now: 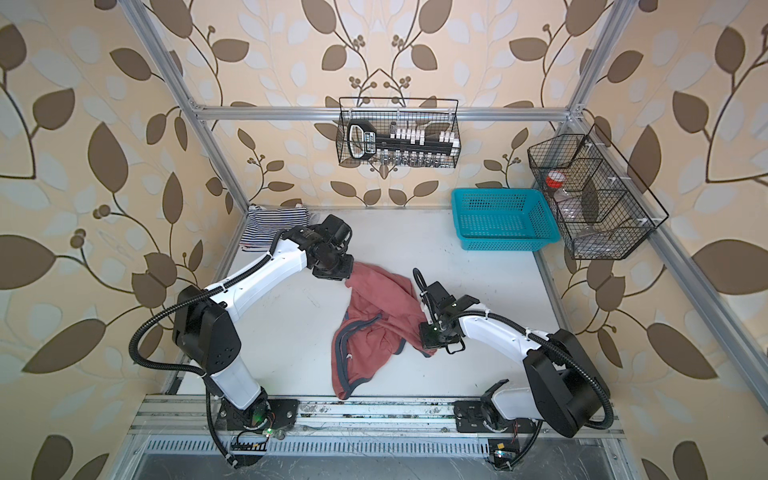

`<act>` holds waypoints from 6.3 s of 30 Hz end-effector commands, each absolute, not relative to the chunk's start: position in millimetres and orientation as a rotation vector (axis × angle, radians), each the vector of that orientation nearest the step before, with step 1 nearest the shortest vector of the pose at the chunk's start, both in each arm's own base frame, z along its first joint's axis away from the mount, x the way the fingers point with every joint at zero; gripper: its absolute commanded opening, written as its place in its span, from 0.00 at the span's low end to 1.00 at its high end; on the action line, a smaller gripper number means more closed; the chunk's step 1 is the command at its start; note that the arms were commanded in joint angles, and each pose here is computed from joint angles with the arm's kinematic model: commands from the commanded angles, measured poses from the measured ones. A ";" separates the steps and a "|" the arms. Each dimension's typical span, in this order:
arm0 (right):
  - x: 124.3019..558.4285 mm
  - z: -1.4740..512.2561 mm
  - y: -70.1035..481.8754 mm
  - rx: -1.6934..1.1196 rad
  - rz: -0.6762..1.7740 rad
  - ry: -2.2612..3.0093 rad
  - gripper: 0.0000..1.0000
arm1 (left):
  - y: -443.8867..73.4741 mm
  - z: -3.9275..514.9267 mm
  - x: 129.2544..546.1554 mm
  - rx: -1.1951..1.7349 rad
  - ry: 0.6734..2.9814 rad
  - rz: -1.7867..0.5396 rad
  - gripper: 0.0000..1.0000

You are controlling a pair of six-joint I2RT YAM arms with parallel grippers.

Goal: Fold and stack the tank tops

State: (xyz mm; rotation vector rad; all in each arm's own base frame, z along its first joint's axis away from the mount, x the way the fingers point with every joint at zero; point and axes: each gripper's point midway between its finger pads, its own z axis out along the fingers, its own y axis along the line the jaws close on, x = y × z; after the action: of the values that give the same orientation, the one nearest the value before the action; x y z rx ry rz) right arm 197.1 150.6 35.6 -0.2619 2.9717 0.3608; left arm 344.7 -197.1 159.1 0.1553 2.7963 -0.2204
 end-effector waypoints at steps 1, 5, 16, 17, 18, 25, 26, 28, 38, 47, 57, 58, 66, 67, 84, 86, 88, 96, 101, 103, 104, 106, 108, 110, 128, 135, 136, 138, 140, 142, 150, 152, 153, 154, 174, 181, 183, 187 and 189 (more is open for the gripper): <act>209.6 66.1 148.4 -0.248 0.378 2.889 0.00 | -189.5 183.9 352.5 0.179 2.743 -0.152 0.00; 252.0 148.5 142.1 -0.192 0.407 2.629 0.00 | -183.0 233.4 365.7 0.172 2.621 -0.136 0.00; 305.3 407.8 128.0 -0.222 0.435 2.011 0.00 | -172.7 403.6 342.5 0.221 2.194 -0.317 0.00; 302.1 427.3 127.2 -0.230 0.440 1.967 0.00 | -169.1 419.8 332.6 0.224 2.151 -0.339 0.00; 298.0 443.7 127.7 -0.244 0.448 1.929 0.00 | -161.8 441.4 316.6 0.224 2.091 -0.368 0.00; 250.9 520.1 126.8 -0.318 0.536 1.714 0.00 | -136.2 516.9 234.8 0.252 1.860 -0.551 0.00; 242.9 527.5 126.9 -0.329 0.553 1.686 0.00 | -136.8 521.5 225.8 0.264 1.844 -0.586 0.00; 225.5 543.6 127.4 -0.355 0.589 1.621 0.00 | -140.8 528.0 211.0 0.307 1.817 -0.650 0.00; 204.0 563.0 124.1 -0.380 0.603 1.544 0.00 | -165.0 514.5 215.8 0.404 1.844 -0.730 0.00; 265.4 413.3 169.9 -0.383 0.791 1.958 0.00 | -213.3 366.7 272.9 0.503 2.349 -0.706 0.00; 301.4 230.0 166.9 -0.167 0.839 2.366 0.00 | -228.7 152.3 321.8 0.487 2.994 -0.424 0.00; 305.2 220.3 163.0 -0.142 0.837 2.390 0.00 | -234.0 136.7 327.6 0.500 3.034 -0.416 0.00; 338.1 176.4 145.0 -0.037 0.851 2.480 0.00 | -267.5 83.7 381.6 0.536 3.109 -0.415 0.14; 341.9 171.5 144.1 -0.026 0.859 2.490 0.00 | -268.7 84.8 388.9 0.516 3.101 -0.406 0.21; 365.9 155.5 143.2 0.017 0.912 2.482 0.00 | -256.9 127.6 400.0 0.034 2.927 -0.472 0.58; 365.5 154.6 142.8 0.020 0.914 2.482 0.00 | -262.8 122.4 405.5 -0.027 2.937 -0.486 0.57; 364.5 152.3 142.5 0.021 0.912 2.486 0.00 | -271.9 116.4 412.8 -0.065 2.941 -0.494 0.56; 361.5 143.2 139.8 0.026 0.912 2.501 0.00 | -294.8 106.3 449.1 -0.163 2.923 -0.509 0.56; 360.7 138.3 137.5 0.032 0.921 2.509 0.00 | -303.3 92.8 453.9 -0.176 2.951 -0.534 0.57; 360.7 137.2 136.6 0.031 0.922 2.510 0.00 | -304.8 85.5 455.9 -0.186 2.957 -0.536 0.57; 360.7 136.3 135.7 0.033 0.921 2.511 0.00 | -305.6 83.1 456.4 -0.191 2.959 -0.538 0.58; 359.9 133.9 134.6 0.035 0.923 2.516 0.00 | -309.9 76.4 457.7 -0.199 2.966 -0.559 0.58; 359.0 131.5 133.4 0.039 0.924 2.521 0.00 | -315.5 71.3 458.7 -0.206 2.973 -0.595 0.58; 358.4 129.2 132.7 0.041 0.926 2.524 0.00 | -320.2 66.2 459.9 -0.212 2.980 -0.614 0.58; 354.5 119.9 126.4 0.061 0.939 2.532 0.00 | -320.8 16.7 451.2 -0.252 3.087 -0.529 0.34; 352.6 116.9 123.6 0.068 0.939 2.535 0.00 | -310.5 -2.5 443.3 -0.238 3.140 -0.436 0.24; 353.0 116.5 122.5 0.073 0.937 2.535 0.00 | -309.0 -4.5 442.4 -0.235 3.145 -0.422 0.21; 352.3 115.9 122.6 0.073 0.939 2.537 0.00 | -305.4 -6.9 441.2 -0.230 3.151 -0.391 0.15; 352.1 115.4 121.7 0.074 0.937 2.536 0.00 | -302.8 -8.7 440.5 -0.229 3.156 -0.376 0.07; 351.9 114.9 121.1 0.076 0.936 2.537 0.00 | -302.3 -7.4 440.5 -0.224 3.154 -0.372 0.00; 352.0 129.6 114.7 0.081 0.915 2.500 0.00 | -288.9 70.0 464.9 -0.232 2.990 -0.471 0.00; 353.5 147.4 111.1 0.070 0.901 2.464 0.00 | -276.7 118.7 474.6 -0.222 2.891 -0.513 0.00; 354.2 157.3 109.2 0.062 0.889 2.445 0.00 | -270.1 141.2 477.5 -0.218 2.846 -0.531 0.00; 356.1 170.8 106.3 0.055 0.872 2.418 0.00 | -261.8 169.3 479.1 -0.211 2.790 -0.552 0.00; 242.0 512.0 81.5 -0.180 0.618 1.605 0.00 | -105.7 558.6 254.4 0.002 1.741 -0.616 0.00; 190.3 571.8 82.6 -0.236 0.579 1.417 0.00 | -92.5 606.2 184.3 0.071 1.510 -0.712 0.00; 176.7 584.8 83.5 -0.252 0.572 1.371 0.00 | -86.1 620.2 166.9 0.077 1.440 -0.721 0.00; 157.2 601.0 86.6 -0.275 0.583 1.309 0.00 | -62.4 641.5 143.3 0.024 1.333 -0.663 0.00; 149.9 604.6 92.1 -0.299 0.621 1.286 0.00 | -53.4 651.2 136.8 0.001 1.289 -0.637 0.00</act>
State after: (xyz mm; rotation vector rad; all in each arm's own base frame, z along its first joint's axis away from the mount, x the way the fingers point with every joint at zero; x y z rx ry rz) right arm 166.9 87.3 588.3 -0.2651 1.3563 0.5997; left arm 157.4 -72.8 610.6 0.0236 1.4681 -0.6862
